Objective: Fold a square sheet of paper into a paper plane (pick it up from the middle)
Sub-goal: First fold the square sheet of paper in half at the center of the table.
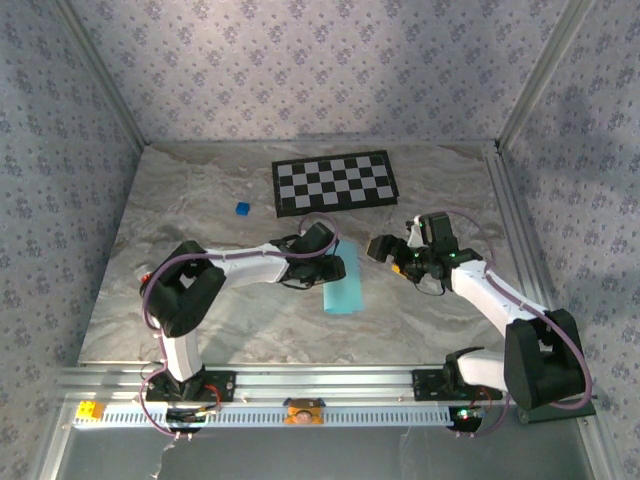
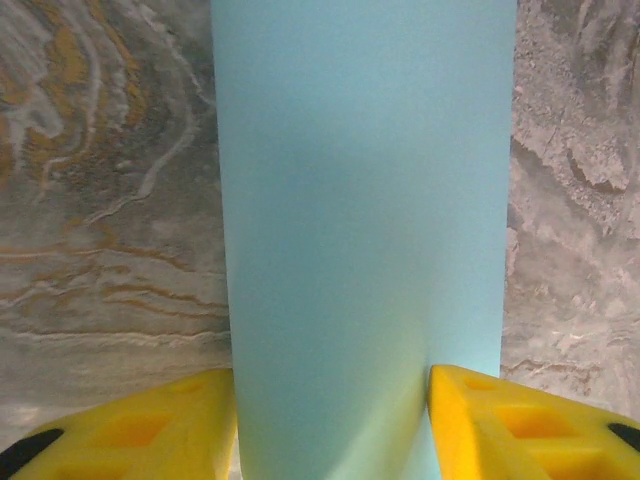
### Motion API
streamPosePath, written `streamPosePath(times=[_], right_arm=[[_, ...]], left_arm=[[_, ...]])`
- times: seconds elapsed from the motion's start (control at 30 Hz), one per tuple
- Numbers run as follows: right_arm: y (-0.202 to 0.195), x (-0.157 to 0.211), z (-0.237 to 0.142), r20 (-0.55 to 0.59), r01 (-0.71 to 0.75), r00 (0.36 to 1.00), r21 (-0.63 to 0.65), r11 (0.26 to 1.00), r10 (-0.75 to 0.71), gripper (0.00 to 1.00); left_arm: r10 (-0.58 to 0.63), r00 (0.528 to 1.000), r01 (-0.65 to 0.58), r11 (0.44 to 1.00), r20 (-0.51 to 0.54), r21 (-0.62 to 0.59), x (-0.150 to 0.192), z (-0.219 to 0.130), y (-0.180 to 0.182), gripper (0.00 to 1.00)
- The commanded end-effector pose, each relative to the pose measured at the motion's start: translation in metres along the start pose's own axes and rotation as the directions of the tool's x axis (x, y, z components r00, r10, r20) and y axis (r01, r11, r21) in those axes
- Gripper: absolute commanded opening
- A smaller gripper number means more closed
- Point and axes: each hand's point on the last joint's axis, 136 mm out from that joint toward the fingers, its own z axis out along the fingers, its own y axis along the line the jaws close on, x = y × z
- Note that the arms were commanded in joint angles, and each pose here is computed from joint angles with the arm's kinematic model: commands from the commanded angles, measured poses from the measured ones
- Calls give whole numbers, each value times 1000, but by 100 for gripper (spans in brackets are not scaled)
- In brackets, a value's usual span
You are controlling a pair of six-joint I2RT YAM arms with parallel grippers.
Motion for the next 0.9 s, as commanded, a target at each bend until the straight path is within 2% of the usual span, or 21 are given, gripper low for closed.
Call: streamPosePath(times=[0.0,0.17,0.87], right_arm=[[5,3,2,-14,20,1000,-34,999,-21,95],[8,5,4,-20,28,999,-52,998,-29,95],[5,10,6,-39,32,999,-34,999,-34,96]], left_arm=[[26,998,-26,1000,55,2,-11,-20,-5,52],[26,997,-27,1000,71,1,-11,-24,-1,52],[67,997,-69,995,-23,-70,-2,-6,23,50]])
